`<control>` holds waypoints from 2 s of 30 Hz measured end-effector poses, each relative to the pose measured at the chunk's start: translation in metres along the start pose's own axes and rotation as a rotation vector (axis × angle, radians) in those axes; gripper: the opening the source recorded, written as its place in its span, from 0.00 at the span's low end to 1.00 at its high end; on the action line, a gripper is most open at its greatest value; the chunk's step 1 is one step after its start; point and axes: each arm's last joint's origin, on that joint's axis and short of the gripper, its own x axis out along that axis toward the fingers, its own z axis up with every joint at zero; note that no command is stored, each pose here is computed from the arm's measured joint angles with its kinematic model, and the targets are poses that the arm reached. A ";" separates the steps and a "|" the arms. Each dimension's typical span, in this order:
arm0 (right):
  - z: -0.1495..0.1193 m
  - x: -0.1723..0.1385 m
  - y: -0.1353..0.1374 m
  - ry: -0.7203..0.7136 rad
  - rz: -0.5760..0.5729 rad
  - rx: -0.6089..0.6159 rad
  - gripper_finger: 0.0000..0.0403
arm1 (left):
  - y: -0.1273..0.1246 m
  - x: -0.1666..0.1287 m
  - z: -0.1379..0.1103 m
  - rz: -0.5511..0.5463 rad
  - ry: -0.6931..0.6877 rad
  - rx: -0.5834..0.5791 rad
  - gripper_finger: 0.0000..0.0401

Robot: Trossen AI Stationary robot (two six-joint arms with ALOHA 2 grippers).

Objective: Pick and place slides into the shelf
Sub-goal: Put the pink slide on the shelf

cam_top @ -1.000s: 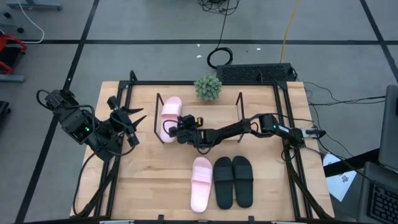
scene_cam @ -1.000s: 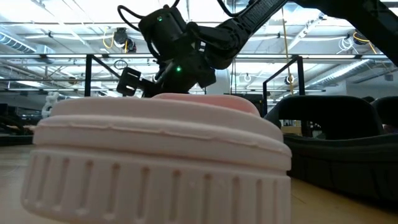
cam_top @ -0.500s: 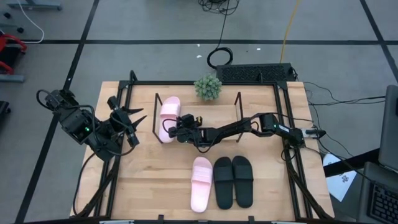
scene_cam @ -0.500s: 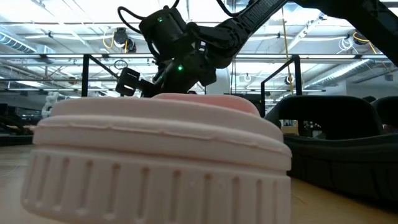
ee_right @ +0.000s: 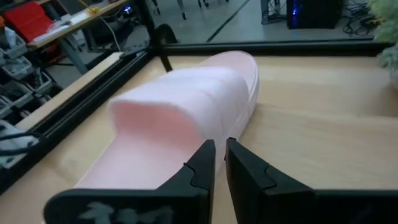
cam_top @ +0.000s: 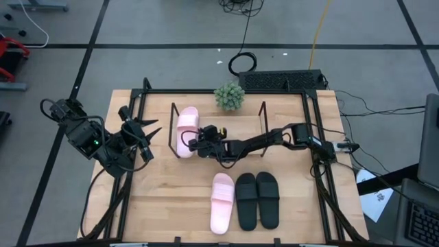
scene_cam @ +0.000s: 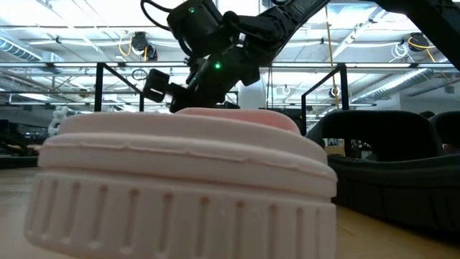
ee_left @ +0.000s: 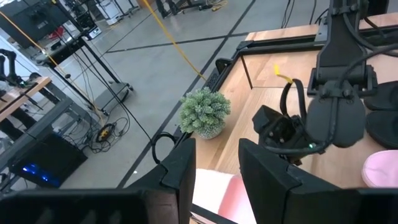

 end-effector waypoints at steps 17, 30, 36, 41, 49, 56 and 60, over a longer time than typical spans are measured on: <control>0.026 -0.044 0.021 0.018 0.101 -0.020 0.07 | 0.000 0.000 0.000 0.001 0.001 0.005 0.31; 0.101 -0.203 0.055 -0.122 0.367 -0.256 0.07 | -0.009 -0.002 -0.002 -0.157 0.093 -0.037 0.31; 0.146 -0.283 0.041 -0.264 0.369 -0.457 0.07 | -0.054 -0.004 0.005 -0.253 0.055 -0.028 0.31; 0.186 -0.332 0.020 -0.336 0.440 -0.571 0.07 | -0.112 0.005 0.006 -0.301 0.042 0.018 0.31; 0.221 -0.365 -0.006 -0.351 0.546 -0.485 0.07 | -0.198 0.044 -0.024 -0.270 0.184 0.007 0.31; 0.220 -0.368 -0.005 -0.341 0.615 -0.486 0.07 | -0.234 0.058 -0.044 -0.337 0.320 -0.059 0.31; 0.219 -0.369 -0.004 -0.315 0.690 -0.442 0.07 | -0.250 0.051 -0.045 -0.388 0.300 -0.206 0.31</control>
